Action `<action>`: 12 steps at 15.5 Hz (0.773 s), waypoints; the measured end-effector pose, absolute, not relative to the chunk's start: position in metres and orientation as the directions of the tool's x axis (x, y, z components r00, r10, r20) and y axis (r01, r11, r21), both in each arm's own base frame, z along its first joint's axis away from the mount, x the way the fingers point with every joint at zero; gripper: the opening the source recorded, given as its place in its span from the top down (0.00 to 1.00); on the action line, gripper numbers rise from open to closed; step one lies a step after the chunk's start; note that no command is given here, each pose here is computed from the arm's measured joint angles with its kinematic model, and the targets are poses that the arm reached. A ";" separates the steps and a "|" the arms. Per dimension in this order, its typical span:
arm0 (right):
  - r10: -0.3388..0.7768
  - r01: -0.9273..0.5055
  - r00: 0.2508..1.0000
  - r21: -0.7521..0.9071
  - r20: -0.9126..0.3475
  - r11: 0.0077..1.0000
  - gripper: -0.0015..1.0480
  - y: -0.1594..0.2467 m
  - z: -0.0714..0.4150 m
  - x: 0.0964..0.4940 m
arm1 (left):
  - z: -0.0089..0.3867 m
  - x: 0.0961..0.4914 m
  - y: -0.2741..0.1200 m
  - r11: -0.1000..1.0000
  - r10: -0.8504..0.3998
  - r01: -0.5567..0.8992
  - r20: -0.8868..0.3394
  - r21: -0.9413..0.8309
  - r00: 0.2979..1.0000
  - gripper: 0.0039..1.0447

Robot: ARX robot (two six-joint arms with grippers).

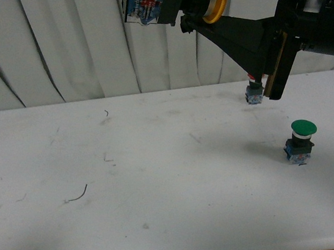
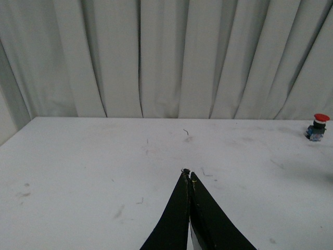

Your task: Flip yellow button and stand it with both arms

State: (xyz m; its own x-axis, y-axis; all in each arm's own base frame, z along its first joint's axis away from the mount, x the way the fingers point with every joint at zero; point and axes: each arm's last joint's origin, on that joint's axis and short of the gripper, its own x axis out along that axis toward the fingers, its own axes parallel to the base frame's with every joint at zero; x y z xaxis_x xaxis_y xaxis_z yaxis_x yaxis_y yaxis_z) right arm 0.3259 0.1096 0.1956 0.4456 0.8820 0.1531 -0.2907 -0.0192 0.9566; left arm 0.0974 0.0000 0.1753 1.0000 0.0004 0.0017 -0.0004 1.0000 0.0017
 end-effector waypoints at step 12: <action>0.769 -0.678 0.601 0.649 0.219 0.345 0.66 0.092 0.219 0.321 | 0.166 0.098 0.000 1.000 0.001 -0.001 -0.002 0.000 1.000 0.37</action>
